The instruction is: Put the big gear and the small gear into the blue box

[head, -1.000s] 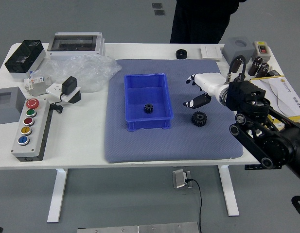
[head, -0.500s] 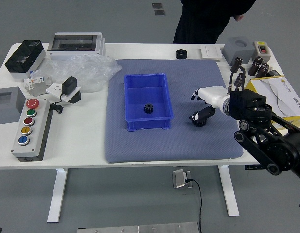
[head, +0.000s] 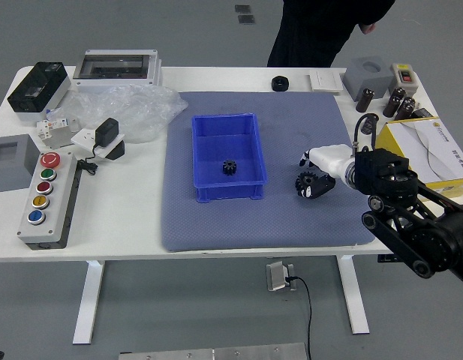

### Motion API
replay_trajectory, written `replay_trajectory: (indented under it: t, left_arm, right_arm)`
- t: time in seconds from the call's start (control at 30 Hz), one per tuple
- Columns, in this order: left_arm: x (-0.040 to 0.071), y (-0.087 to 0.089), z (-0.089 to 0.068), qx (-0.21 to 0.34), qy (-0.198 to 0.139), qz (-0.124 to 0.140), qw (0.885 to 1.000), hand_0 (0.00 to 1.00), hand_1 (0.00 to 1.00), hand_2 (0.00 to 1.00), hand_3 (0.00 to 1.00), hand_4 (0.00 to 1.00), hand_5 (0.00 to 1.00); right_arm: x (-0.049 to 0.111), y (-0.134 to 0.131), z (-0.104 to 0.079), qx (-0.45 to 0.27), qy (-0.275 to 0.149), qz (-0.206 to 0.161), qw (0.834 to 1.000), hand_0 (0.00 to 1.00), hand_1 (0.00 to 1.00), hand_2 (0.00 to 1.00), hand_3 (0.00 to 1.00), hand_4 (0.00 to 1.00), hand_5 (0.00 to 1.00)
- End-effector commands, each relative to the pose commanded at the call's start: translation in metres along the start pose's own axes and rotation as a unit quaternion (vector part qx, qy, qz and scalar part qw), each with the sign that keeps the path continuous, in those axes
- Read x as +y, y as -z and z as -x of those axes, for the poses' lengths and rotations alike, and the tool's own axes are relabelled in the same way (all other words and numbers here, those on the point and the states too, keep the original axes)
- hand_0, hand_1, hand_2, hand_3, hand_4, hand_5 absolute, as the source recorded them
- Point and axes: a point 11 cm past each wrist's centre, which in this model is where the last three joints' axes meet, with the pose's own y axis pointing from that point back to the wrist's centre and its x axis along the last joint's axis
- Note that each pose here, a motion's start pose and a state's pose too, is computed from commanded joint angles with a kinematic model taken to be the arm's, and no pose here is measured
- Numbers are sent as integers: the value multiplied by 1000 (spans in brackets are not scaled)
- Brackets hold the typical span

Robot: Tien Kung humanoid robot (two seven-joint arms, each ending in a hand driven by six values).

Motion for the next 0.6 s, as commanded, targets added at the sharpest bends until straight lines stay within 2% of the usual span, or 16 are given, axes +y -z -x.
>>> replay_trajectory:
  t: [0.57,0.6]
  left_arm:
    - [0,-1,-1,-2,-1,1,1000,824,784,779,750,659,379]
    - [0,-1,-1,-2,-1,1,1000,824,784,779,750,659,379]
  right_arm:
    - [-4,4,11,3,4,3,1000,713,686,774,799,788,410]
    - [-5,4,12,3,4,4,1000,676,642,720,706,736,410]
